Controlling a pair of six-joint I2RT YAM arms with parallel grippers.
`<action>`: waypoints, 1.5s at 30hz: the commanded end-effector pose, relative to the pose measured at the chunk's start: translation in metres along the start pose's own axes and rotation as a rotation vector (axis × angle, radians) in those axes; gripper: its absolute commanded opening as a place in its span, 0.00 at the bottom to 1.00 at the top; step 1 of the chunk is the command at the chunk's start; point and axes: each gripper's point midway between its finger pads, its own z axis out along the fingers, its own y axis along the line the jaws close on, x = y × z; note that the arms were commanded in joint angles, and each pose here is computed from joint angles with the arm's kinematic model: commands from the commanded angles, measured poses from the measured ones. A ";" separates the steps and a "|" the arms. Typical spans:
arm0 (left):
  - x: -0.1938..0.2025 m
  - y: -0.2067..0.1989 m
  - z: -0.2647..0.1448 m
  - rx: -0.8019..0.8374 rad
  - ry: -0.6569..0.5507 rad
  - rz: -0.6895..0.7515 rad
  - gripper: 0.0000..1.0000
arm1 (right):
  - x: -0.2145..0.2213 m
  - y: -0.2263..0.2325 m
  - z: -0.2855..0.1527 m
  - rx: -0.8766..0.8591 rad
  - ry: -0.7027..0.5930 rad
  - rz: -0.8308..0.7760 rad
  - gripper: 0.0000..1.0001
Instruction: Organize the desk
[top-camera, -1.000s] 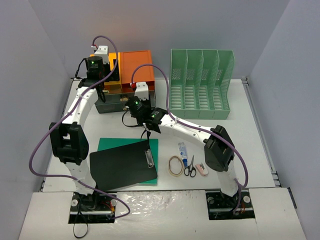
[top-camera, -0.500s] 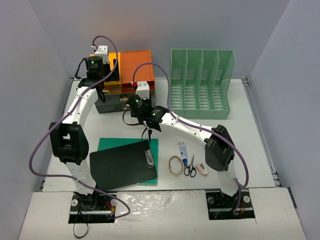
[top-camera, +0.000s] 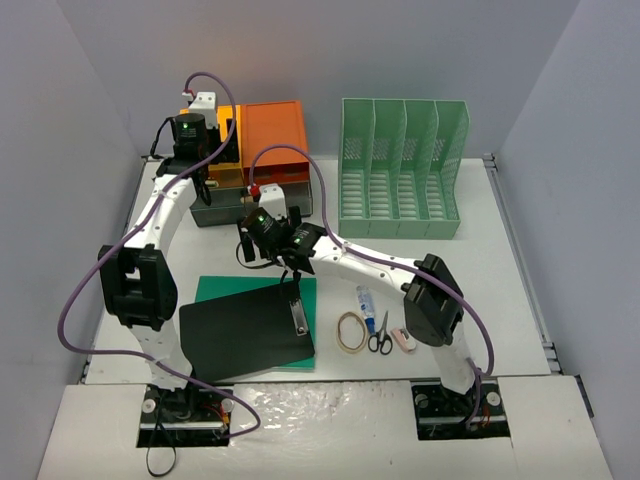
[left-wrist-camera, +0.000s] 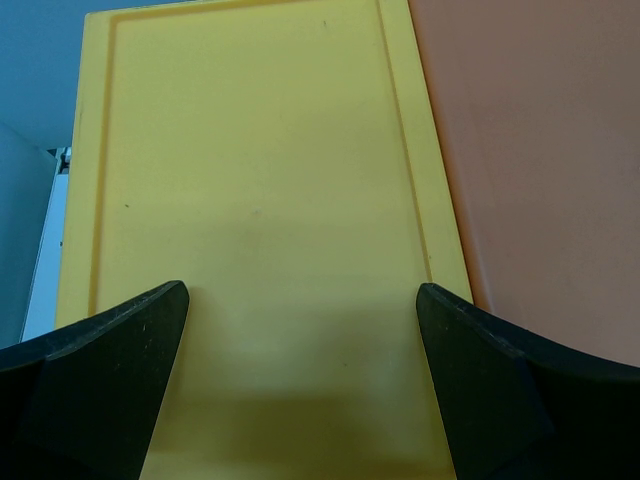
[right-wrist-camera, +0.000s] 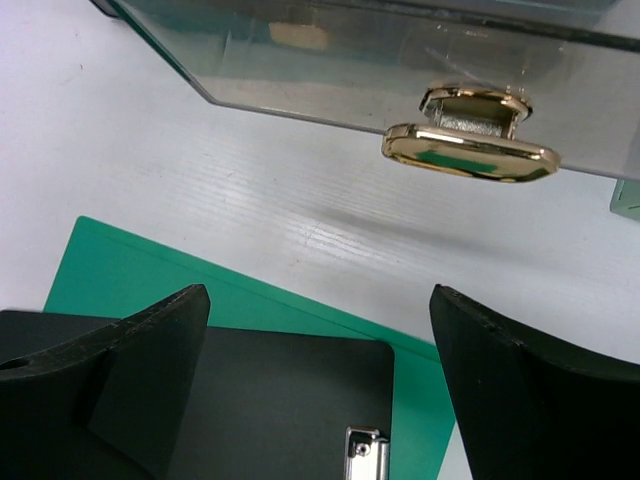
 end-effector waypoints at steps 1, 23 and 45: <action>0.071 0.004 -0.007 -0.002 0.244 0.053 0.97 | -0.051 -0.001 -0.061 -0.028 -0.124 0.070 0.89; 0.061 0.003 -0.015 -0.007 0.239 0.011 0.97 | 0.082 -0.152 -0.101 0.362 0.086 0.301 0.84; 0.061 0.004 -0.022 -0.008 0.233 0.012 0.97 | 0.164 -0.198 -0.096 0.507 0.209 0.327 0.57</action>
